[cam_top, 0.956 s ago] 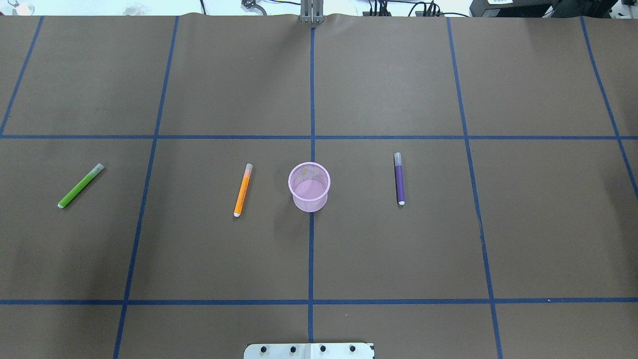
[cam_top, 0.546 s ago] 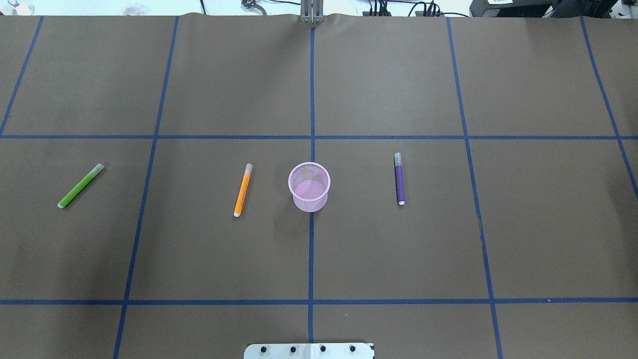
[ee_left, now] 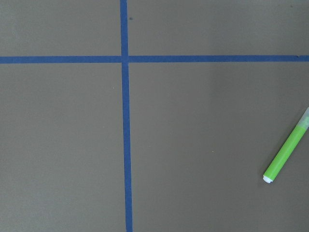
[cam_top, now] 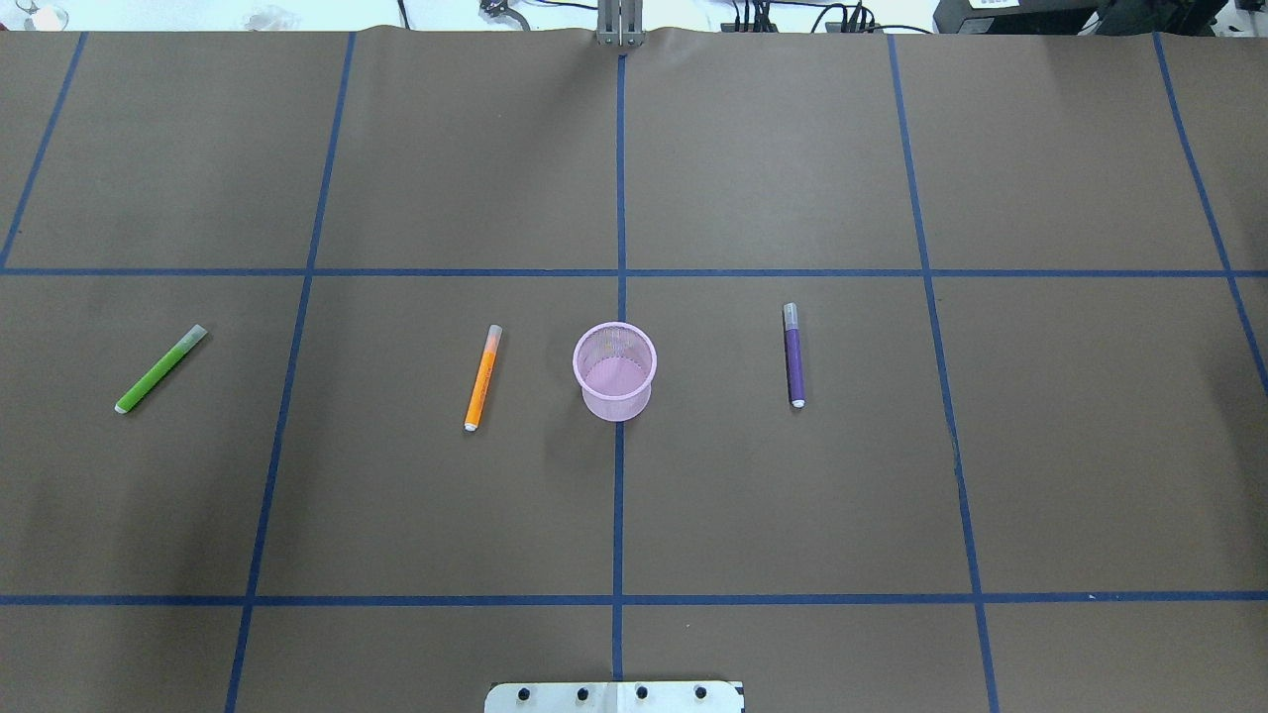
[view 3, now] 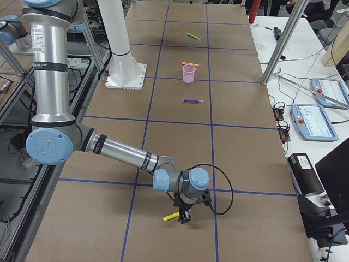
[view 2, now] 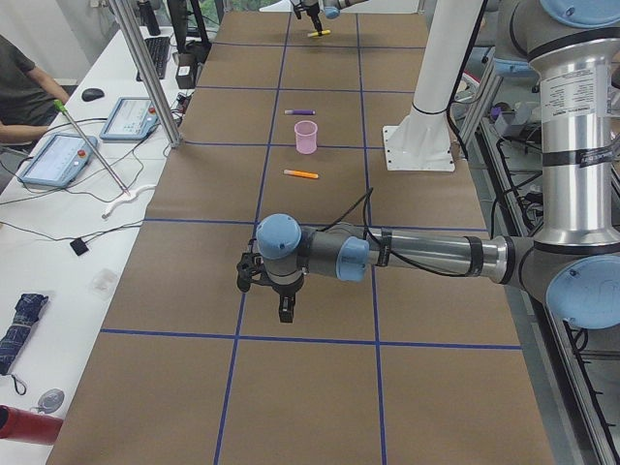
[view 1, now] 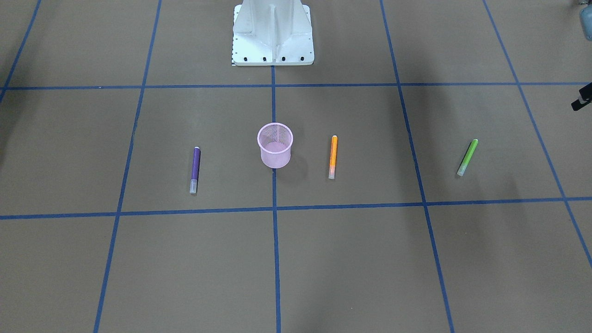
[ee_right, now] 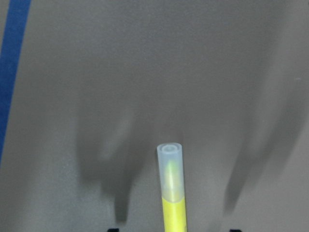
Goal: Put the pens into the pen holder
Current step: 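Grasp the yellow marker upright with the right gripper, then carry the yellow marker over the pink cup with the right gripper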
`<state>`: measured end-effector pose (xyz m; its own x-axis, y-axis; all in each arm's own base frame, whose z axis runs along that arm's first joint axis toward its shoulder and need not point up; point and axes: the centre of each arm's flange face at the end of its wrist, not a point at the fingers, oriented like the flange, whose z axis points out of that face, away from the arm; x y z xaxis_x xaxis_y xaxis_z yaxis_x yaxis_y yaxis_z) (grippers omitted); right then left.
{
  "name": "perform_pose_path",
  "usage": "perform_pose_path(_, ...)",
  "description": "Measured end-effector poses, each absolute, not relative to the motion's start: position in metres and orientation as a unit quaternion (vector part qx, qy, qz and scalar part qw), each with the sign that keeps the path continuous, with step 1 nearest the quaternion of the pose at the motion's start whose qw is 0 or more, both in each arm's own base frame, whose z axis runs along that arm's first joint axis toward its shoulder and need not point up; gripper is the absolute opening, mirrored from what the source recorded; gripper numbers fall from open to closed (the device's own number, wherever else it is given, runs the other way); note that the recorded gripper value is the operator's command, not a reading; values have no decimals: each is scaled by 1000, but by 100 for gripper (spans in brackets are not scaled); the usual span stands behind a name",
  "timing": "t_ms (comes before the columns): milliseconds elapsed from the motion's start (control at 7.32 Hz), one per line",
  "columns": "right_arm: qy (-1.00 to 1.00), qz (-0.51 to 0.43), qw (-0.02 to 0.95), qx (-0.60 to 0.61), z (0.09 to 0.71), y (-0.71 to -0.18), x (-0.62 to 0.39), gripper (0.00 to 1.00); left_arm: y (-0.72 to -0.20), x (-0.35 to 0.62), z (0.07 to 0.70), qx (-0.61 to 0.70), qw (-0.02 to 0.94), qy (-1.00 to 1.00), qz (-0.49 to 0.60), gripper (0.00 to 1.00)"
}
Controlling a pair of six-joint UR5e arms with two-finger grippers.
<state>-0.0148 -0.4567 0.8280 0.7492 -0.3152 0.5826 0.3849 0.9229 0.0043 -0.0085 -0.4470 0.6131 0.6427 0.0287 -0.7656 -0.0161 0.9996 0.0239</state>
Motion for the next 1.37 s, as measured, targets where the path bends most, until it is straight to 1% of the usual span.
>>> perform_pose_path(137, -301, -188, 933, -58, 827, -459, -16, 29, -447, -9, 613, 8, 906, 423, 13, 100)
perform_pose_path(273, -301, -188, 933, -57, 826, -462, -17, 0, -447, -9, 613, 8, 906, 423, 13, 100)
perform_pose_path(956, -307, -188, 931, -59, 826, -465, -19, 0, -447, -9, 609, 11, 906, 423, 14, 100)
perform_pose_path(1229, -330, -187, 925, -27, 790, -485, -25, 0, -447, -9, 608, 12, 906, 424, 14, 100)
perform_pose_path(1365, -339, -172, 925, -7, 764, -495, -25, 0, -447, -9, 606, 13, 906, 424, 14, 100)
